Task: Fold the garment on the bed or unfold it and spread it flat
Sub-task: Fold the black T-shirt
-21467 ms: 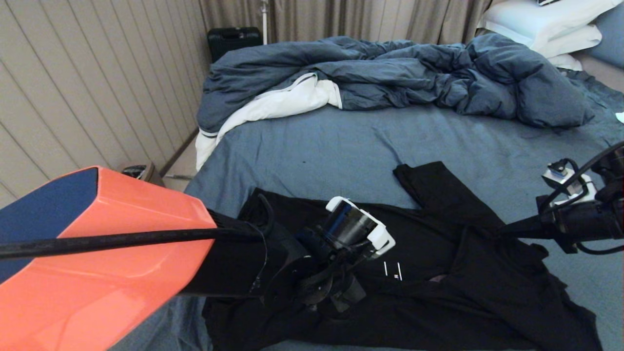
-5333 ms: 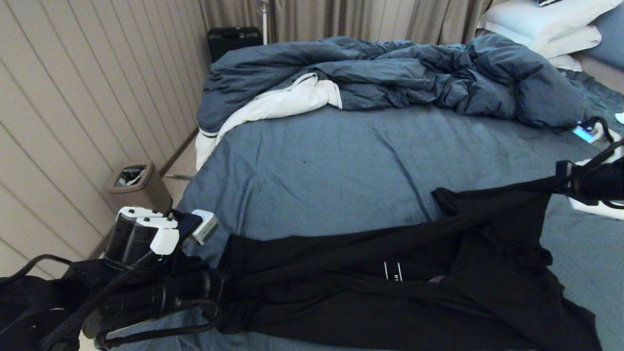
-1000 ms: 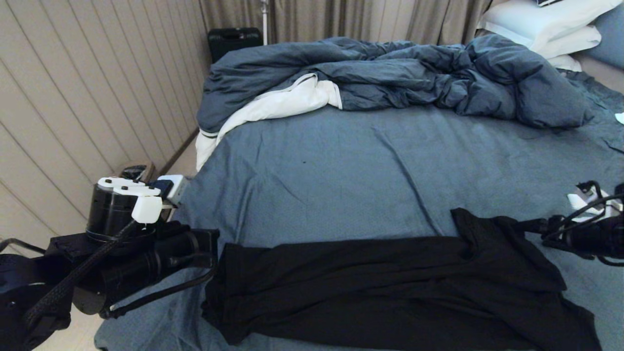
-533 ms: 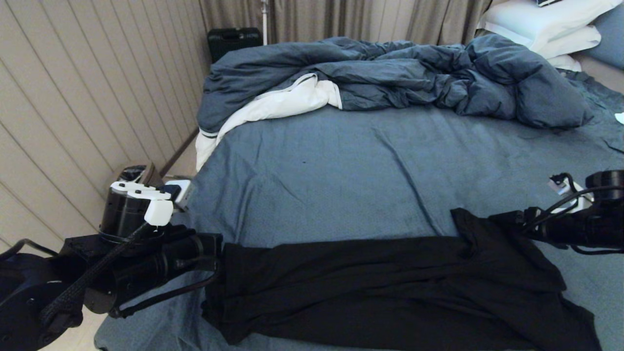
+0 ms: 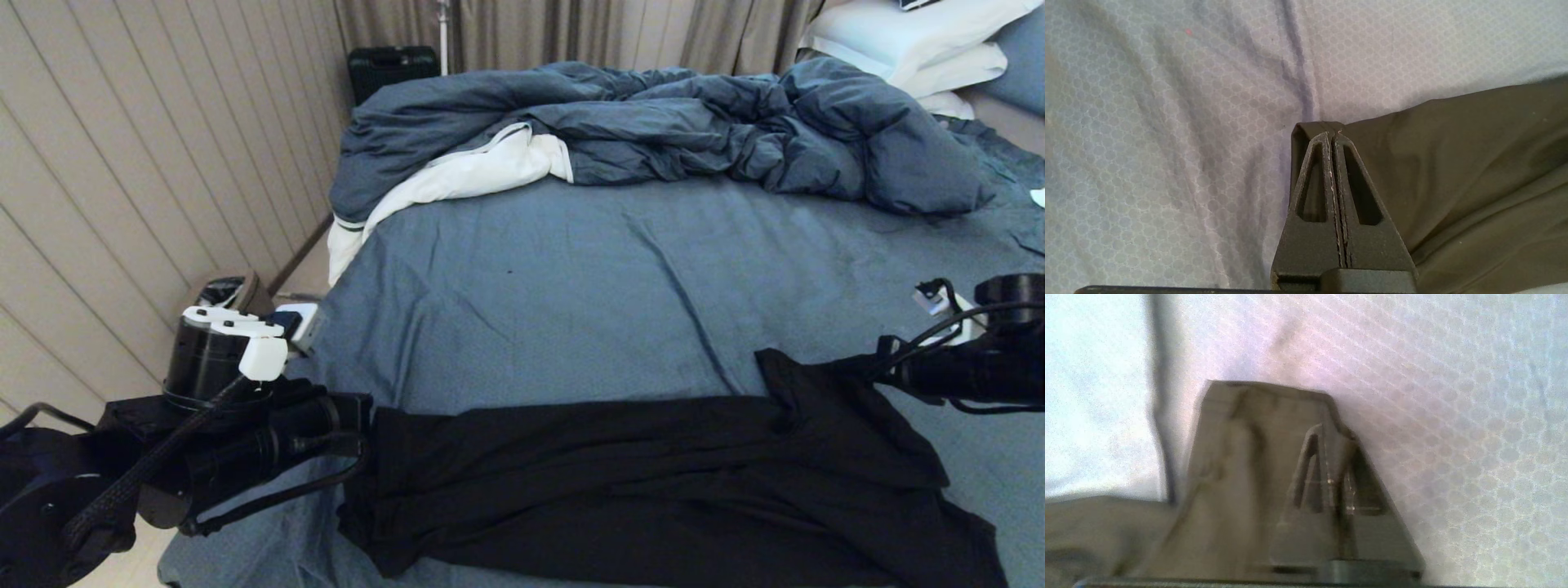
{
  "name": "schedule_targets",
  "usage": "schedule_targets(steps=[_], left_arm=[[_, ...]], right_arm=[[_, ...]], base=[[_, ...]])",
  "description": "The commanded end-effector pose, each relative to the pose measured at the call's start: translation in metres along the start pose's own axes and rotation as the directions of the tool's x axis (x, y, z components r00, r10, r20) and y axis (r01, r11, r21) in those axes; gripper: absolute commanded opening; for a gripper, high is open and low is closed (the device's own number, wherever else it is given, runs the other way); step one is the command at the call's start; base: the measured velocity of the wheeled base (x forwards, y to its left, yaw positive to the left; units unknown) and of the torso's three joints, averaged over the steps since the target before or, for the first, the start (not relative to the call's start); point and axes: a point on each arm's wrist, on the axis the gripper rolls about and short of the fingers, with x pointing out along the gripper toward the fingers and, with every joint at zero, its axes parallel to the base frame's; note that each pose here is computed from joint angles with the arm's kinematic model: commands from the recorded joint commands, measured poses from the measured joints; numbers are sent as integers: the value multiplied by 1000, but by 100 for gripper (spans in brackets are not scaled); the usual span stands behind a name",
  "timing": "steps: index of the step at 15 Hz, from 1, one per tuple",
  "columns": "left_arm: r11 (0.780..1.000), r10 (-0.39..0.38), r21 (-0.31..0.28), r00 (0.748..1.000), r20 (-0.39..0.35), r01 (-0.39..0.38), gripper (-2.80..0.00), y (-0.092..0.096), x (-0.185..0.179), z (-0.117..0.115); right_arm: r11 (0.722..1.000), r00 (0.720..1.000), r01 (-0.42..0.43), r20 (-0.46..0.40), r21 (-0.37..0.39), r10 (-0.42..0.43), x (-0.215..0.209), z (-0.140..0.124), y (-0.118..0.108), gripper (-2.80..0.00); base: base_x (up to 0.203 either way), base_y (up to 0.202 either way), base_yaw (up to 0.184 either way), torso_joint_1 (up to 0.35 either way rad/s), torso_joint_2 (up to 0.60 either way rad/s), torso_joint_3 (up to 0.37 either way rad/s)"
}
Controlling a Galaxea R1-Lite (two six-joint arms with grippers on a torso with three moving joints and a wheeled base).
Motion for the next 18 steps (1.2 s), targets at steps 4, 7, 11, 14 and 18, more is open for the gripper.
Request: schedule_targets(steps=[4,7,11,14,18], left_arm=[[1000,-4,-1,1000,-6,4,-280,0,0,-2],[1000,-5,-2,1000,-7,5,-280,0,0,-2],[1000,-5,1,1000,-14,5,-280,-1,5,-2],[1000,-22,2,1000,-20,22,-280,-1,6,-1],[1000,-24,1,999,-25,24,-280,-1,6,-3]], right_arm=[[997,997,-35,68,-75,40,-33,8,38,-280],[994,995,-43,85,-96,51,-54,-1,54,-280],[988,990,-53,125,-142,71,-94,-18,80,-280],[982,988,-92,106,-165,110,-116,-42,100,-280],[979,992,-123,11,-164,126,-127,-82,108,-280]], base=[[0,0,0,0,0,0],[0,0,0,0,0,0],[0,0,0,0,0,0],[0,0,0,0,0,0],[0,0,0,0,0,0]])
